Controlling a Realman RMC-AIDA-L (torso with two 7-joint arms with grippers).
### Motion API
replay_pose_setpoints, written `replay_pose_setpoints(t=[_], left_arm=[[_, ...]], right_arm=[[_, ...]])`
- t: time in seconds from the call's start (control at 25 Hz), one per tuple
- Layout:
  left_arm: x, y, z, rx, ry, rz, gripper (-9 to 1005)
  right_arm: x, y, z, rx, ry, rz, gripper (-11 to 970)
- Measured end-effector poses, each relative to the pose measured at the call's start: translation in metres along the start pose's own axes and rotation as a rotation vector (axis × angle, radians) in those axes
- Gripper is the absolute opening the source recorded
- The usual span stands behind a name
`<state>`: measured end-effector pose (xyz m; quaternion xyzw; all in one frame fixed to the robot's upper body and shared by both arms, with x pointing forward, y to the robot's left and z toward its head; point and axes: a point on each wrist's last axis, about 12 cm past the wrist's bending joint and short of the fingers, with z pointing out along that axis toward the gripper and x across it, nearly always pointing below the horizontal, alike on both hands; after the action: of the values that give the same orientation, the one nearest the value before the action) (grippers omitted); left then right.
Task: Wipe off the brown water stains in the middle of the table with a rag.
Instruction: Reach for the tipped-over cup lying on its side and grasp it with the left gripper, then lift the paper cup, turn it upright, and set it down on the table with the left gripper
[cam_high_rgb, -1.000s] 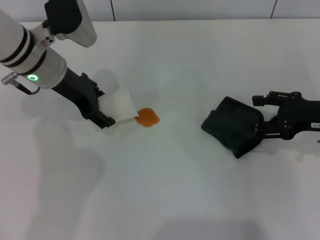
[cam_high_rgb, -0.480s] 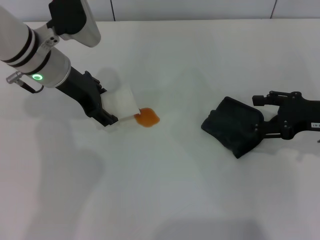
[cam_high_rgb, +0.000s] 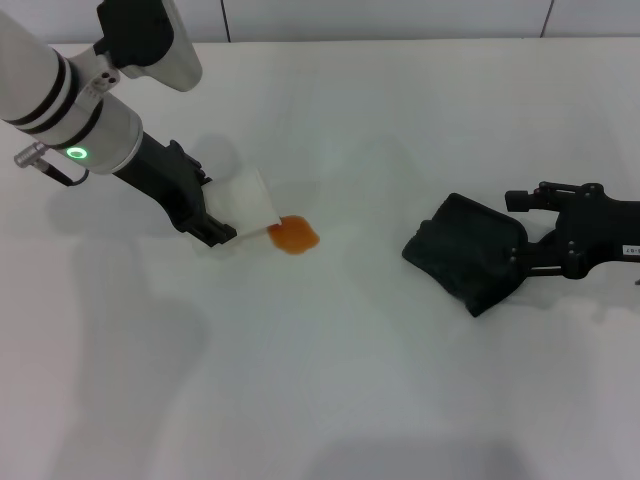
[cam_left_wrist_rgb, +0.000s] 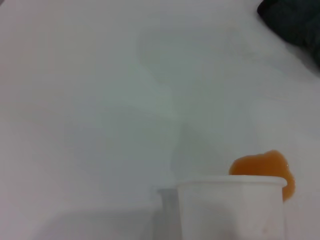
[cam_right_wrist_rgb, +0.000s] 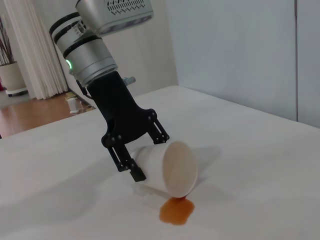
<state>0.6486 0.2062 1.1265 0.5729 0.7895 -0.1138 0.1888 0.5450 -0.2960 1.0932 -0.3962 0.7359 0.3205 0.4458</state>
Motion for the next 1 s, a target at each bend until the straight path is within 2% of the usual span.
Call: replay_pose_setpoints(t=[0.32,0.52,0.64,0.76,1.0], left_arm=[[-0.005,0.004,-0.005,-0.021,-0.031,-0.031,687],[-0.007,0.012,-0.016,-0.072,-0.168,-0.114,653],[-0.002,0.011,-0.016,-0.082,-0.287,-0.177,631],[0.010,0.004,-0.008,-0.068,-0.392,-0.226,605],[0.046,-0.025,0.014,-0.017,-0.606,-0.316,587]], right_arm=[[0.001,0.001,-0.001,0.001,0.001,0.004,836],[0.003,0.001,-0.003,0.007,-0.002,0.008,835],[0.002,0.001,-0.004,0.011,-0.020,0.009,834],[0.001,0.001,-0.005,0.012,-0.031,0.009,833],[-0.001,0.002,-0.005,0.007,-0.045,0.009,831]])
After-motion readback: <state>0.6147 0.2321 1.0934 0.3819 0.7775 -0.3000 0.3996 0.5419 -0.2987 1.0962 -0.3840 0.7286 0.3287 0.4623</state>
